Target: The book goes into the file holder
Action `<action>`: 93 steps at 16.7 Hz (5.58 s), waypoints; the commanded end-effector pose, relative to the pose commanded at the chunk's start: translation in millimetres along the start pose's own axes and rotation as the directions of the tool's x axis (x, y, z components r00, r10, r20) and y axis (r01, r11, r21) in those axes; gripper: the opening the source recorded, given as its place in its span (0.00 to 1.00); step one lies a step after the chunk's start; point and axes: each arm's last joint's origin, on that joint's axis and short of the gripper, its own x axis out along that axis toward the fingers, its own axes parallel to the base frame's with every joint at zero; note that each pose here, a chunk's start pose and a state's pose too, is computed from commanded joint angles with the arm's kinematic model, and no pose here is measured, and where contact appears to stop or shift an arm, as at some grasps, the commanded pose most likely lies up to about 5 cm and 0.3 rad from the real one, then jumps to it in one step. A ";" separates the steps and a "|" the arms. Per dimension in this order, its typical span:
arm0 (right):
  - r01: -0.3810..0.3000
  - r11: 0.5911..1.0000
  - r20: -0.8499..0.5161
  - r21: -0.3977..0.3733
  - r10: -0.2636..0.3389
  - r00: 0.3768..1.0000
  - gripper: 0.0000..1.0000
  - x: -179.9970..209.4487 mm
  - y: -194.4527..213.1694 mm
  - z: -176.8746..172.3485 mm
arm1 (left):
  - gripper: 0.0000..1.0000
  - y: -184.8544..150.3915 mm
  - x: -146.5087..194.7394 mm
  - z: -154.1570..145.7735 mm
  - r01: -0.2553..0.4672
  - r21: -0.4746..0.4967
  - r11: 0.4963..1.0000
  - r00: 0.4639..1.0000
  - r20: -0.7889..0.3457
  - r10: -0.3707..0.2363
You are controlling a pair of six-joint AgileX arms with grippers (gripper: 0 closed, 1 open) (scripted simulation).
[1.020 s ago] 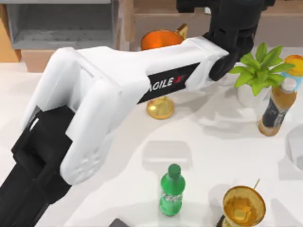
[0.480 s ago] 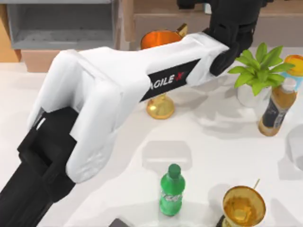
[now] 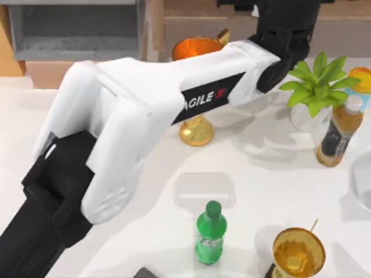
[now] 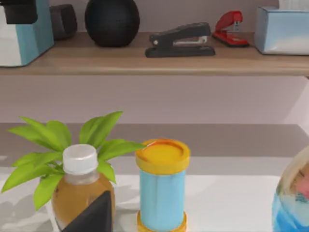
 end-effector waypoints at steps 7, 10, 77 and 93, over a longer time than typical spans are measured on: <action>0.000 1.000 0.000 0.000 0.000 1.000 1.00 0.0 0.0 0.0 | 0.00 0.0 0.0 0.0 0.000 0.000 1.000 1.000 0.000 0.000; 0.000 1.000 0.000 0.000 0.000 1.000 1.00 0.0 0.0 0.0 | 0.00 0.0 0.0 0.0 0.000 0.000 1.000 1.000 0.000 0.000; 0.000 1.000 0.000 0.000 0.000 1.000 1.00 0.0 0.0 0.0 | 0.00 329.4 -63.6 -51.4 0.267 0.964 -0.016 0.964 -0.267 -0.011; 0.000 1.000 0.000 0.000 0.000 1.000 1.00 0.0 0.0 0.0 | 0.90 329.4 -61.0 -52.4 0.269 0.963 -0.016 0.963 -0.269 -0.011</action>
